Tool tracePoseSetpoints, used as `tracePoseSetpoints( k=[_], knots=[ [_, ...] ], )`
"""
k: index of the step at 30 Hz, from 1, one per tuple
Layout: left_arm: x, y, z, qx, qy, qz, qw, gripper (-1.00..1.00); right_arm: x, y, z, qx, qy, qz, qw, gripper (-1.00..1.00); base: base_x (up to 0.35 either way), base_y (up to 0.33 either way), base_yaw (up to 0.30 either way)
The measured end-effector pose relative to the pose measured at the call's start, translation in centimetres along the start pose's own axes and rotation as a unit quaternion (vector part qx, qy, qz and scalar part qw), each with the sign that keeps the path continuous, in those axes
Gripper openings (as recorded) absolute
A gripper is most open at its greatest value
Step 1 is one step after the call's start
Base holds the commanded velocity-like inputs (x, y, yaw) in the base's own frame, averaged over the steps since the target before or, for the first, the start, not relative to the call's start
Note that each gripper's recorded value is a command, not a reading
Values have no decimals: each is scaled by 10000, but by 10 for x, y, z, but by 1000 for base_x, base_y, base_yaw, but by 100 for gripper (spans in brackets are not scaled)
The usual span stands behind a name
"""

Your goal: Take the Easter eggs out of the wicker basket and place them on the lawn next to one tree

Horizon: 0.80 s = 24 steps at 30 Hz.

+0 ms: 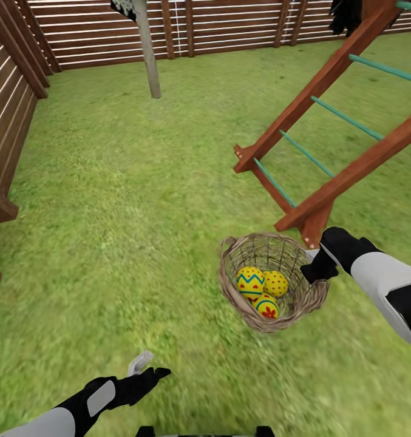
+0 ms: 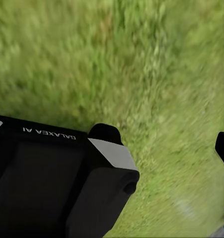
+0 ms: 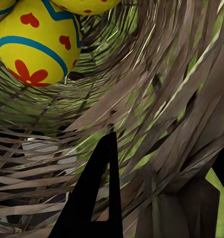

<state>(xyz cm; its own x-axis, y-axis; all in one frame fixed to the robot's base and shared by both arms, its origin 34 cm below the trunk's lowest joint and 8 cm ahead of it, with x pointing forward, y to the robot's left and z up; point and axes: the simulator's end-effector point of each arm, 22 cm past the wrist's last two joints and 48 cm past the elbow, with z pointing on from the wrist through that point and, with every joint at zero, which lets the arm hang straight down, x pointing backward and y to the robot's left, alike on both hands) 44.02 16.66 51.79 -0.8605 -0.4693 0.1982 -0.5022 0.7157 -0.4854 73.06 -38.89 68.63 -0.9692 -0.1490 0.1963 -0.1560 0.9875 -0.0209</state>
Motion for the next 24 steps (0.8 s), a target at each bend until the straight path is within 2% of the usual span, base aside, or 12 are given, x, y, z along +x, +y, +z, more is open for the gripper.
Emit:
tracePoseSetpoints(
  k=[16, 24],
  knots=[
    [0, 0, 0, 0, 0, 0, 10000, 100, -1, 4, 1, -10, 3, -29, 10000, -100, 284, 181, 239],
    [0, 0, 0, 0, 0, 0, 10000, 100, -1, 4, 1, -25, 1, -19, 10000, -100, 324, 103, 236]
  ],
)
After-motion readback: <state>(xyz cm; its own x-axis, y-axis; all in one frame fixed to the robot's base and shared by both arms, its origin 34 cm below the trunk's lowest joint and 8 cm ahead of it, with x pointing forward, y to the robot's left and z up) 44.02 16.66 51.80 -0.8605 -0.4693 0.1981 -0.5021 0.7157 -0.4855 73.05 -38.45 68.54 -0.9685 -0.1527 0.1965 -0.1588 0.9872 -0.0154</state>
